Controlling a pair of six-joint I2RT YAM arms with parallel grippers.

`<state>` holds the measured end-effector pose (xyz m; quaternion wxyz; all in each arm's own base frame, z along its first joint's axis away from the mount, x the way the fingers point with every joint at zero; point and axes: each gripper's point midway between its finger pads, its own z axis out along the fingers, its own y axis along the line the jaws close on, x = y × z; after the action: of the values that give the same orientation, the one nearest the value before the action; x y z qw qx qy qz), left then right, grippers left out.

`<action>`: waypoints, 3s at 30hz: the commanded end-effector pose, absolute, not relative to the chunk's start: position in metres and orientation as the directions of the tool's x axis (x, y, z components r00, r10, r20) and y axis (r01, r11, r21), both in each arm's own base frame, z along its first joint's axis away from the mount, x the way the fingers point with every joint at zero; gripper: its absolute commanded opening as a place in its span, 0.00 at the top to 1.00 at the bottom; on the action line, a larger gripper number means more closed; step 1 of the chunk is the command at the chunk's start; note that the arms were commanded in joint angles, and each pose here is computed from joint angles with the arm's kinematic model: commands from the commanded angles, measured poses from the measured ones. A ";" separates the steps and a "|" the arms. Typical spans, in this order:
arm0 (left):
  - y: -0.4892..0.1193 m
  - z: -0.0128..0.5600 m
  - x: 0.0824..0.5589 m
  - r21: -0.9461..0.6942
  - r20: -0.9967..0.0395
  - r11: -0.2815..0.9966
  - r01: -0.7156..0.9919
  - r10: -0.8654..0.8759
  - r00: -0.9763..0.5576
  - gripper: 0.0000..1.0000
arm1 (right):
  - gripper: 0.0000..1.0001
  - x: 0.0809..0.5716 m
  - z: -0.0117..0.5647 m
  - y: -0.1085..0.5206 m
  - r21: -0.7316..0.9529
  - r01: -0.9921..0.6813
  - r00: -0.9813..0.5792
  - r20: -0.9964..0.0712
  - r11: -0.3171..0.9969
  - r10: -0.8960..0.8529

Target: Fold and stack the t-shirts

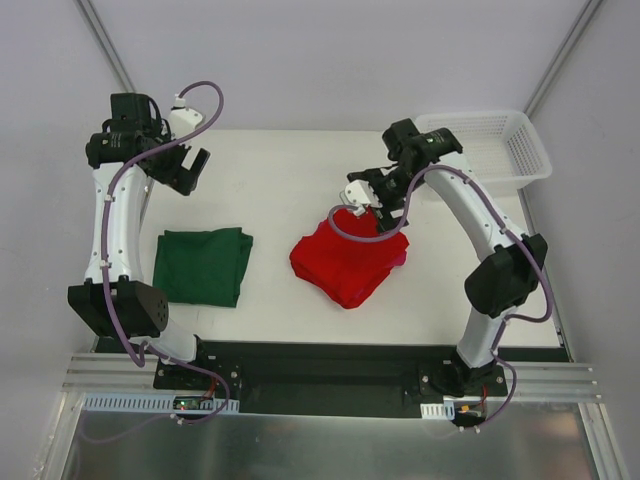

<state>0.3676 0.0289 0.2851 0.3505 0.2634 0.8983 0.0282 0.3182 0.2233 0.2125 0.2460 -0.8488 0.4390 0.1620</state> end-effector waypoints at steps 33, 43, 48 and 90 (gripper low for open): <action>0.040 0.275 0.348 0.260 -0.576 0.864 0.432 0.498 -0.648 0.04 | 0.00 0.313 0.109 0.317 -0.511 0.015 0.924 -0.321 -0.859 0.207; 0.043 0.279 0.359 0.270 -0.578 0.864 0.426 0.499 -0.645 0.04 | 0.00 0.292 0.132 0.301 -0.471 -0.008 0.906 -0.378 -0.882 0.193; 0.042 0.279 0.362 0.266 -0.581 0.862 0.431 0.500 -0.642 0.04 | 0.00 0.289 0.141 0.294 -0.473 -0.009 0.911 -0.366 -0.881 0.188; 0.040 0.267 0.372 0.236 -0.568 0.862 0.448 0.496 -0.656 0.04 | 0.00 0.312 0.058 0.306 -0.481 0.002 0.926 -0.330 -0.877 0.183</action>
<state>0.3666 0.0382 0.2558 0.3062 0.2584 0.9155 0.0372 0.3000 0.2642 0.0588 0.1278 -0.8537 0.4256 0.2718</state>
